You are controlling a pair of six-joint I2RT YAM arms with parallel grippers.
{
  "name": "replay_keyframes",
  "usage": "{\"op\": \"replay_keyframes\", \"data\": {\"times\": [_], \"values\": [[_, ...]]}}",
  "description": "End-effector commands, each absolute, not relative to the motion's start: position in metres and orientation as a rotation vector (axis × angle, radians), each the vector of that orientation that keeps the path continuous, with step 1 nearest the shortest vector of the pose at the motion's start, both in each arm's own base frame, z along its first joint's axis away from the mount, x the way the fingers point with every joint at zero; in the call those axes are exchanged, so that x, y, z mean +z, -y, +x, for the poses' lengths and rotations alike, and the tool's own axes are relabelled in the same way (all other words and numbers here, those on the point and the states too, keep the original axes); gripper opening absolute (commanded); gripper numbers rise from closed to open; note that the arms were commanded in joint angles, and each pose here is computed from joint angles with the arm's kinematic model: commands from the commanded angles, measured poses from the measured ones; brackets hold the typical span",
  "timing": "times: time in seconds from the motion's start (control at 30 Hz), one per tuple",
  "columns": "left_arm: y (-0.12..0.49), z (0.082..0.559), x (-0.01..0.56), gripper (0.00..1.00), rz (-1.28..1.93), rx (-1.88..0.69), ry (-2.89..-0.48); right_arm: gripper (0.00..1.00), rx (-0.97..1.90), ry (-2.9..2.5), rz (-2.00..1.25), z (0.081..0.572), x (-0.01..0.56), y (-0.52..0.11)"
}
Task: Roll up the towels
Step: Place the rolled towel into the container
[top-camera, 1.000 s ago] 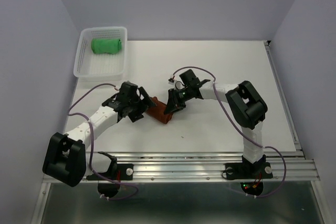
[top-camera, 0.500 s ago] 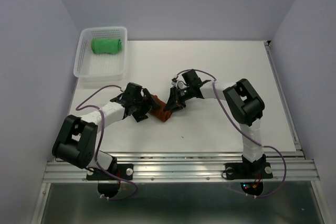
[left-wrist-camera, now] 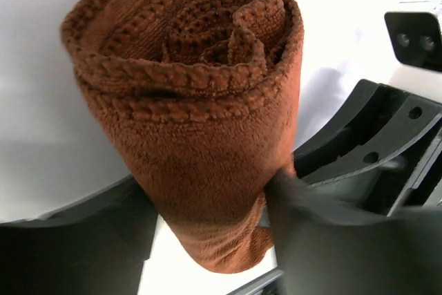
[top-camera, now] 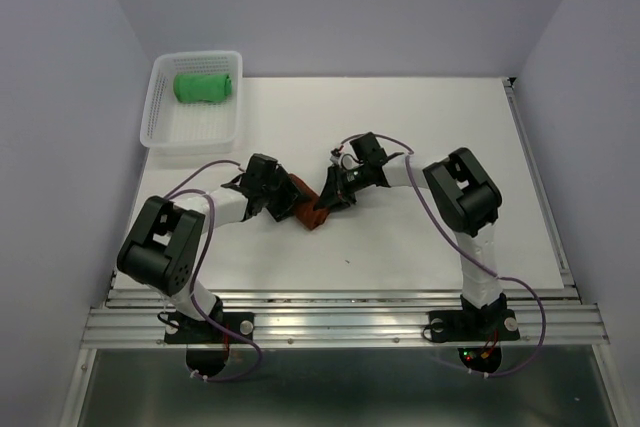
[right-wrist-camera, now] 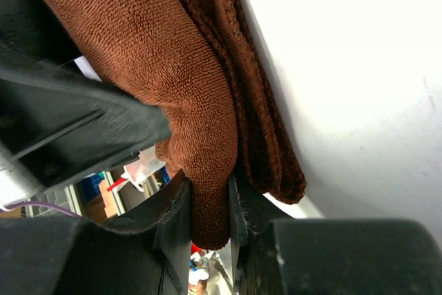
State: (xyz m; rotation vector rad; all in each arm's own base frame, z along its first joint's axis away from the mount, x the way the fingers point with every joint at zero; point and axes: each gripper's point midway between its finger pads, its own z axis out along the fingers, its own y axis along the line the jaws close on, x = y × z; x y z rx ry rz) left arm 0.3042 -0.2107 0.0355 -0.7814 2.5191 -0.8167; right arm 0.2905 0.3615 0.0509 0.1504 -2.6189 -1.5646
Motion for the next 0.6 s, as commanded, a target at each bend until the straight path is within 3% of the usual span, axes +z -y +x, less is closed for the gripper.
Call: {"op": "replay_keyframes", "data": {"times": [0.0, 0.07, 0.1, 0.17, 0.2, 0.23, 0.33, 0.37, 0.57], "values": [[0.203, 0.308, 0.016, 0.56, -0.819, -0.723, -2.526, 0.05, -1.569, 2.609, 0.189, 0.29, 0.046, -0.366], [0.201, 0.31, 0.015, 0.48, -0.826, -0.706, -2.521, 0.07, -1.57, 2.613, 0.2, 0.29, 0.045, -0.365], [0.2, 0.31, 0.014, 0.33, -0.831, -0.7, -2.521, 0.08, -1.579, 2.623, 0.223, 0.29, 0.048, -0.365], [0.2, 0.311, 0.015, 0.22, -0.828, -0.694, -2.517, 0.18, -1.597, 2.632, 0.259, 0.291, 0.053, -0.365], [0.201, 0.313, 0.016, 0.08, -0.825, -0.695, -2.515, 0.24, -1.62, 2.644, 0.29, 0.292, 0.062, -0.365], [0.201, 0.315, 0.019, 0.02, -0.818, -0.699, -2.508, 0.4, -1.635, 2.666, 0.326, 0.294, 0.067, -0.365], [0.203, 0.323, 0.031, 0.0, -0.804, -0.704, -2.485, 0.6, -1.709, 2.724, 0.441, 0.299, 0.098, -0.364], [0.199, 0.324, 0.035, 0.0, -0.805, -0.681, -2.474, 0.98, -1.728, 2.748, 0.458, 0.304, 0.107, -0.361], [0.192, 0.344, 0.088, 0.0, -0.768, -0.664, -2.348, 1.0, -1.837, 2.958, 0.563, 0.317, 0.177, -0.342]]}}
